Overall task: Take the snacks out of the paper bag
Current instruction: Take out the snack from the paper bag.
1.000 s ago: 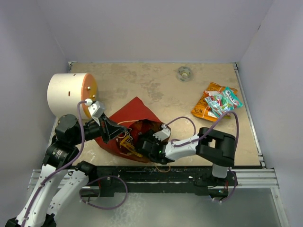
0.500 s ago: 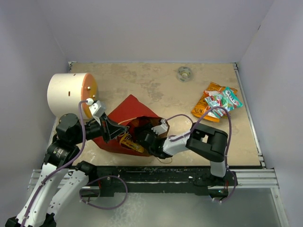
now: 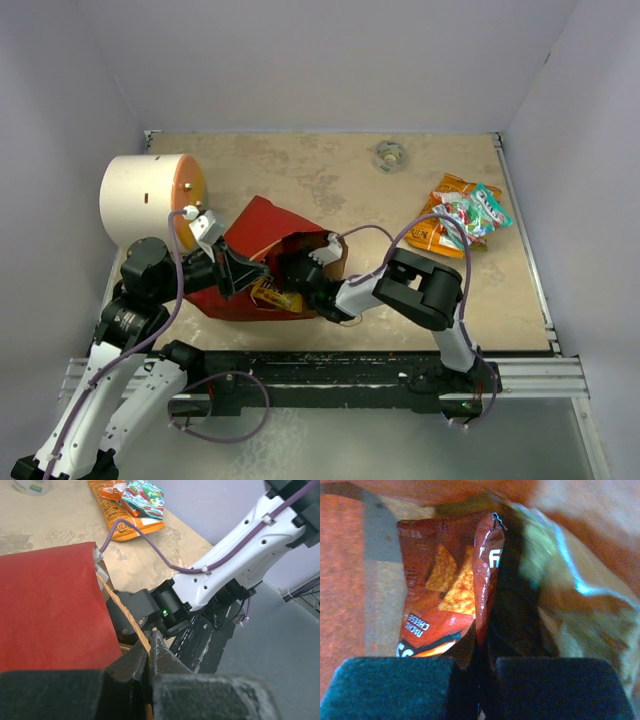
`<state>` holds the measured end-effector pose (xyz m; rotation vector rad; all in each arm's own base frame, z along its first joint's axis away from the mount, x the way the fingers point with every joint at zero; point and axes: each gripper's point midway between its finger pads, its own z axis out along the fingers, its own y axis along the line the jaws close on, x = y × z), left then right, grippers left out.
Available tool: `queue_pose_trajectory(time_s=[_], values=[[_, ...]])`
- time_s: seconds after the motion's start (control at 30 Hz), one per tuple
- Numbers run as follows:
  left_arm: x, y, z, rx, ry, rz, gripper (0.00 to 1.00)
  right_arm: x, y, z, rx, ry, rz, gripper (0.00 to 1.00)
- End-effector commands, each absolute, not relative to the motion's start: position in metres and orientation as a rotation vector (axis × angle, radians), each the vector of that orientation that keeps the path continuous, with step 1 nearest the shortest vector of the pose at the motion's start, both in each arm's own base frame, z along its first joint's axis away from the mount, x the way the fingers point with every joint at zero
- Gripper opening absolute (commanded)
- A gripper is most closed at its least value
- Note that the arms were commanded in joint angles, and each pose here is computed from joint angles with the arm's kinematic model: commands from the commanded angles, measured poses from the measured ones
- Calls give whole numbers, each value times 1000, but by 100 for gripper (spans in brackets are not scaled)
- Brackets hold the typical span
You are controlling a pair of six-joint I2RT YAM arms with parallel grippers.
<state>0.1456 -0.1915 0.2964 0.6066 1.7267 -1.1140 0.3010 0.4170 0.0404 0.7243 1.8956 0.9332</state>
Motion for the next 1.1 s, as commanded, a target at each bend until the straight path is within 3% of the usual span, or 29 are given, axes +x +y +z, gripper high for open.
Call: queue_pose_trajectory(time_s=[0.0,0.17,0.5,1.07], values=[[157,-187,302,552,1722,-1063,0,321,429,137,537,1714,988,0],[166,-178,298,480,1765,-993,0,306,417,189,344,1650,1006,0],[179,-163,293,358,1809,-891,0,268,383,232,243,1626,1097,0],[183,-147,297,269,1794,-809,0,249,312,291,193,1646,922,0]])
